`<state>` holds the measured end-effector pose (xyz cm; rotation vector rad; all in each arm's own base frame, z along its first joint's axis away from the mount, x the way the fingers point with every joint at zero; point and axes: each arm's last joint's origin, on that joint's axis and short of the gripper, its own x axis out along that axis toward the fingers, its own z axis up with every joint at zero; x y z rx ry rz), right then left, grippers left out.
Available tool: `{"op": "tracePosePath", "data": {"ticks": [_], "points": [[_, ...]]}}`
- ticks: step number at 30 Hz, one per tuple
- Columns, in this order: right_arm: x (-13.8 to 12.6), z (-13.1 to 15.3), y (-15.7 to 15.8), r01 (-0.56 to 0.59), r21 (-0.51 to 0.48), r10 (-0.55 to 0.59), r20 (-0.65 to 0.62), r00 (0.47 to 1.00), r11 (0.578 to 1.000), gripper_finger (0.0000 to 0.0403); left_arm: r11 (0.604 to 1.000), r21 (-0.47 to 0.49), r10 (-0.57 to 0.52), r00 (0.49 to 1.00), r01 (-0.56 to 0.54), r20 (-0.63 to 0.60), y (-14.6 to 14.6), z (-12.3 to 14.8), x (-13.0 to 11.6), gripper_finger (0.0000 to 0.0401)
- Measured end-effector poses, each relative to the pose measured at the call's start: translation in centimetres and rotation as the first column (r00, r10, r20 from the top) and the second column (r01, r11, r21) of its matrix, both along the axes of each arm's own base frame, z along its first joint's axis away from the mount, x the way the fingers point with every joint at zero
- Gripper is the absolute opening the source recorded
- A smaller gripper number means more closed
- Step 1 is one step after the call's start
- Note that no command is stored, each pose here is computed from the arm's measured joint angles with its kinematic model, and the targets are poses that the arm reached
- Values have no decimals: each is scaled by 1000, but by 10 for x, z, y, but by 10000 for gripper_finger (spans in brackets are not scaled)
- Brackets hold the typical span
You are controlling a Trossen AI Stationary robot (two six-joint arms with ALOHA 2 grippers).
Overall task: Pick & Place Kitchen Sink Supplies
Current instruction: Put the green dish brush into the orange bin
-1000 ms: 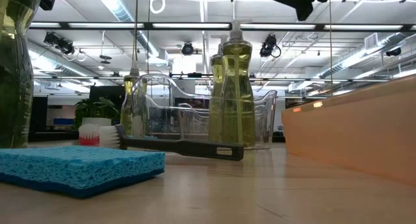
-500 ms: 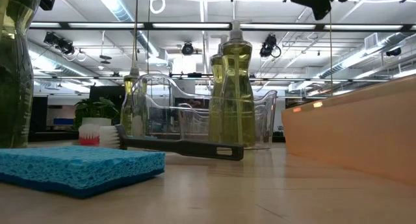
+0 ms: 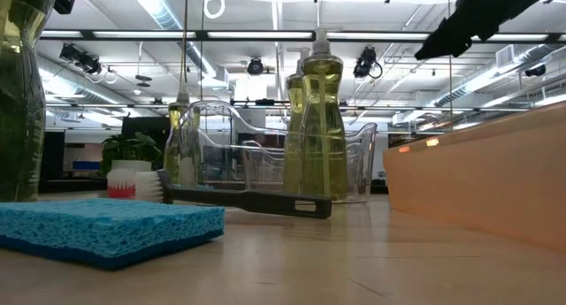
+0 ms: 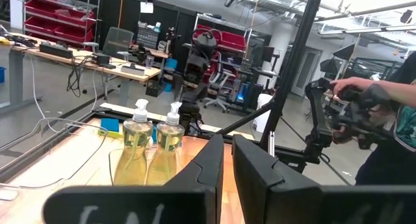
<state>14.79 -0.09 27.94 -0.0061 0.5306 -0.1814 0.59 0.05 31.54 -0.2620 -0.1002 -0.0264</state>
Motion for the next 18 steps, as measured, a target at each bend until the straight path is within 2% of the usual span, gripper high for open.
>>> {"op": "tracePosePath", "data": {"ticks": [3, 8, 12, 18], "points": [[0, -2, -7, 161, 7, -161, -4, 987, 987, 201, 1000, 0, 0, 1000, 0, 0, 0, 0, 0, 37], [-2, -4, -19, 369, 30, -369, 4, 929, 929, 201, 1000, 0, 0, 1000, 0, 0, 0, 0, 0, 37], [-1, -7, -29, 475, 51, -476, -9, 880, 878, 201, 1000, 0, 0, 1000, 0, 0, 0, 0, 0, 37], [3, -16, -43, 575, 53, -570, -82, 817, 817, 201, 1000, 0, 0, 1000, 0, 0, 0, 0, 0, 37]]}}
